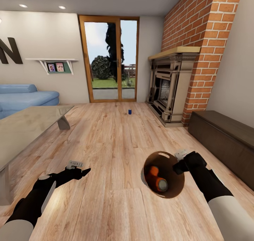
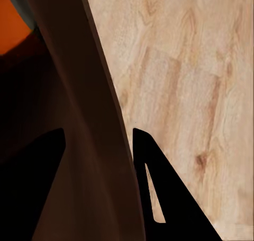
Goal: Put the three can of soda from the living room inside the tash can in the kitchen.
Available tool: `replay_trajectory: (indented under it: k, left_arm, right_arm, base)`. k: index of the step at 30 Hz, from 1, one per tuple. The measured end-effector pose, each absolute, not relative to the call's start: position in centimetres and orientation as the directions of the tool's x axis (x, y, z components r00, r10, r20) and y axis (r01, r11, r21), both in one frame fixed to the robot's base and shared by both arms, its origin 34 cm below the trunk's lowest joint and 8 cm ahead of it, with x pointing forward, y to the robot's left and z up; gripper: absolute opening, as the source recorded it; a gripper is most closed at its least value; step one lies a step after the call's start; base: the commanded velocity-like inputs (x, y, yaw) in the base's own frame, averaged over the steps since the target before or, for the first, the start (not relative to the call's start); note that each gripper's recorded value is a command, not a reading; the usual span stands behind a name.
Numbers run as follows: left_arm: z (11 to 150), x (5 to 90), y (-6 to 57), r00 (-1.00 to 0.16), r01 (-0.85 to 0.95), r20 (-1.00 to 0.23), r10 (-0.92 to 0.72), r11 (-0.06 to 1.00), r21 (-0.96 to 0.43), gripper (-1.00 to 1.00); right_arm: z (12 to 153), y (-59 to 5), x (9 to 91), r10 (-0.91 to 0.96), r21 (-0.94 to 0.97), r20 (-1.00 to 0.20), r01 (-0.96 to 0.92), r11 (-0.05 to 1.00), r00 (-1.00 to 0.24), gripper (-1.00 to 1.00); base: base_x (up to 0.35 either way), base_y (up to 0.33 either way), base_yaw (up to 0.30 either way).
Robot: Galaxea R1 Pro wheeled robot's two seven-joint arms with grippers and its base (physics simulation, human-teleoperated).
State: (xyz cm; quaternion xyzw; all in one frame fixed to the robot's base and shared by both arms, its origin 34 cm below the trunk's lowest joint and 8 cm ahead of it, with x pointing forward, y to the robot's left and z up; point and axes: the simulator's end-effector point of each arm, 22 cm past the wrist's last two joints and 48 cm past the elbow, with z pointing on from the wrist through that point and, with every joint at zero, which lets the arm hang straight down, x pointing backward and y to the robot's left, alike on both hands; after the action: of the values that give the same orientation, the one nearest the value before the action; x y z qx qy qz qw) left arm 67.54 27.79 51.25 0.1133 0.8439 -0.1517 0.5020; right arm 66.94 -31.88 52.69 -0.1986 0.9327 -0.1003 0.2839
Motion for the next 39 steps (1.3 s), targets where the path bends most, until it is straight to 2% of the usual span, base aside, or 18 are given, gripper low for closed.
replay_trajectory:
  k: [3, 8, 12, 16, 20, 39]
  left_arm:
    - [51.3, 67.5, 27.8, -0.471, 0.345, -0.881, 0.039, 0.928, -0.143, 1.0]
    - [51.3, 67.5, 27.7, -0.471, 0.346, -0.881, 0.039, 0.927, -0.144, 1.0]
    - [51.3, 67.5, 27.7, -0.47, 0.347, -0.882, 0.039, 0.927, -0.144, 1.0]
    - [51.3, 67.5, 27.7, -0.47, 0.347, -0.882, 0.04, 0.927, -0.143, 1.0]
    - [51.2, 67.5, 27.7, -0.47, 0.347, -0.882, 0.04, 0.927, -0.143, 1.0]
    - [51.2, 67.5, 27.7, -0.47, 0.346, -0.882, 0.04, 0.928, -0.142, 1.0]
  right_arm:
    - [53.4, -30.6, 67.3, -0.403, -0.242, -0.537, -0.323, 0.915, -0.741, -1.0]
    - [53.8, -25.7, 66.7, -0.266, 0.022, -0.609, -0.351, 0.936, -0.747, -1.0]
    - [53.6, -28.4, 67.3, -0.34, -0.117, -0.591, -0.34, 0.933, -0.731, -1.0]
    - [53.7, -27.1, 66.9, -0.293, -0.033, -0.603, -0.344, 0.939, -0.742, -1.0]
    - [53.7, -28.4, 67.2, -0.325, -0.094, -0.596, -0.339, 0.936, -0.734, -1.0]
    - [53.7, -28.1, 67.1, -0.31, -0.068, -0.599, -0.338, 0.939, -0.739, -1.0]
  base:
    - [0.0, 0.0, 0.0]
    - [0.0, 0.0, 0.0]
    - [0.0, 0.0, 0.0]
    - [0.0, 0.0, 0.0]
    - [0.0, 0.0, 0.0]
    - [0.0, 0.0, 0.0]
